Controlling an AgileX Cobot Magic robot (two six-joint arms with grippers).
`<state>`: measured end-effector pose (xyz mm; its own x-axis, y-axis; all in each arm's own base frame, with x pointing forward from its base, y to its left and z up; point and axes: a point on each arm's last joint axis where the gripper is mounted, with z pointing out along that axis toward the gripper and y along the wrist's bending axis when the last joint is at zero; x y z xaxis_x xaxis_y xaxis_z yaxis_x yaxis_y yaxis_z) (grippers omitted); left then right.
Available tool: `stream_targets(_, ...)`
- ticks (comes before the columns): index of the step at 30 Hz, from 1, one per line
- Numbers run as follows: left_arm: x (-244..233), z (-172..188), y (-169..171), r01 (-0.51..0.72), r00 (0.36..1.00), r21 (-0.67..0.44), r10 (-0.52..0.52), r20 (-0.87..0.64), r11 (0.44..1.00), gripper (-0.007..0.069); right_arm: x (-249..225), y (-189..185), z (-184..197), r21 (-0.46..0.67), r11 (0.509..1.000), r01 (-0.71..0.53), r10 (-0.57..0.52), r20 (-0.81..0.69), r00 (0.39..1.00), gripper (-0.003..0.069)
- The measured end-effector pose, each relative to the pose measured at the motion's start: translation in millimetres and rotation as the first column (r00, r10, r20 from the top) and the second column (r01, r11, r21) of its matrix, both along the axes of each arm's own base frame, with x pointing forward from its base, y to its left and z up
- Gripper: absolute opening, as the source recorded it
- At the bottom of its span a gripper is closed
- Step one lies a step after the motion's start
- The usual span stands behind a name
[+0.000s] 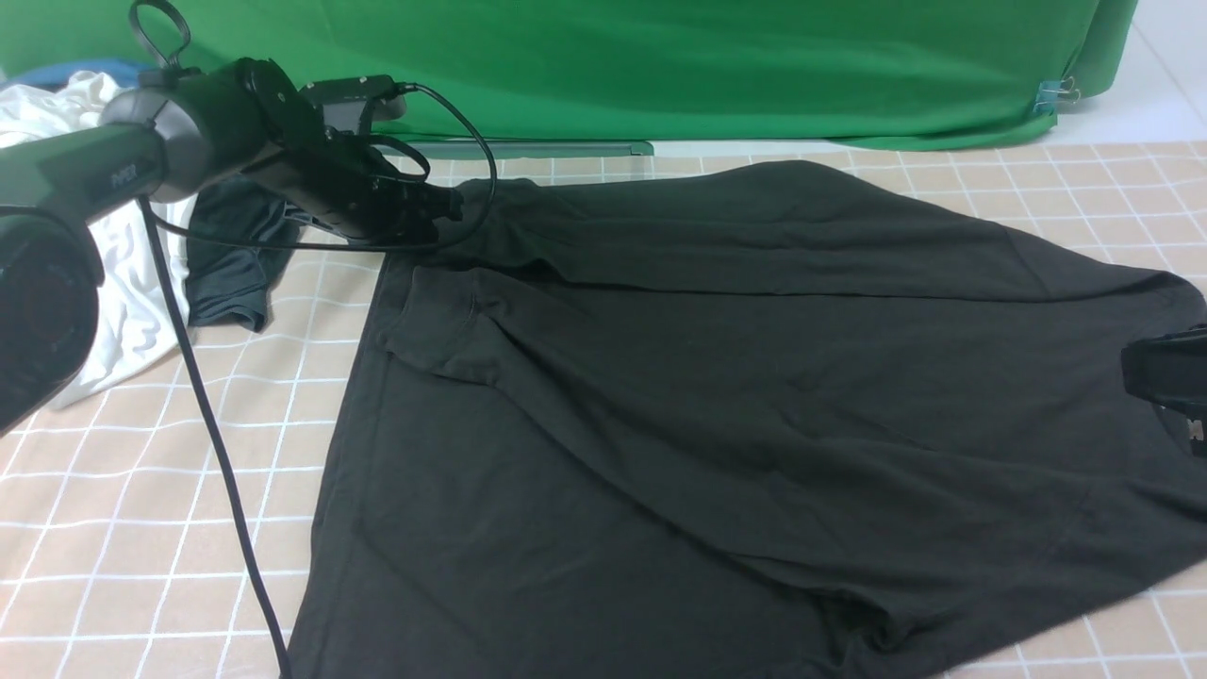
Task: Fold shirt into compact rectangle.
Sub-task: 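Grab the top left corner of the dark shirt with the left gripper, then fold the left side of the dark shirt inward over its body with the left gripper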
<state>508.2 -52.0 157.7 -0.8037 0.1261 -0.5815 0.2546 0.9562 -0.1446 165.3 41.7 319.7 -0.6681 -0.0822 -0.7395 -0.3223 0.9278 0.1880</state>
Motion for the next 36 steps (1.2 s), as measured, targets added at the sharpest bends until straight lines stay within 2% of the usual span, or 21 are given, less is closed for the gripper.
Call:
stream_targets(12,-7,48,-2,0.031,0.999,-0.009,-0.031,0.04,0.999,0.0019,0,0,0,0.0,1.0,0.002,-0.002,0.003,1.0,0.0083)
stream_targets(26,-13,87,-8,-0.034,0.992,-0.132,0.018,-0.122,0.991,0.0019,1,0,1,0.001,1.0,0.008,-0.008,0.017,1.0,0.0091)
stream_targets(32,-26,95,-9,-0.051,0.974,-0.141,0.018,-0.225,0.989,0.0019,2,-1,2,0.002,1.0,0.013,-0.013,0.027,1.0,0.0091)
stream_targets(36,-40,116,-7,-0.068,0.964,-0.12,0.035,-0.264,0.99,0.0019,2,-1,2,0.002,1.0,0.016,-0.016,0.032,0.999,0.0092)
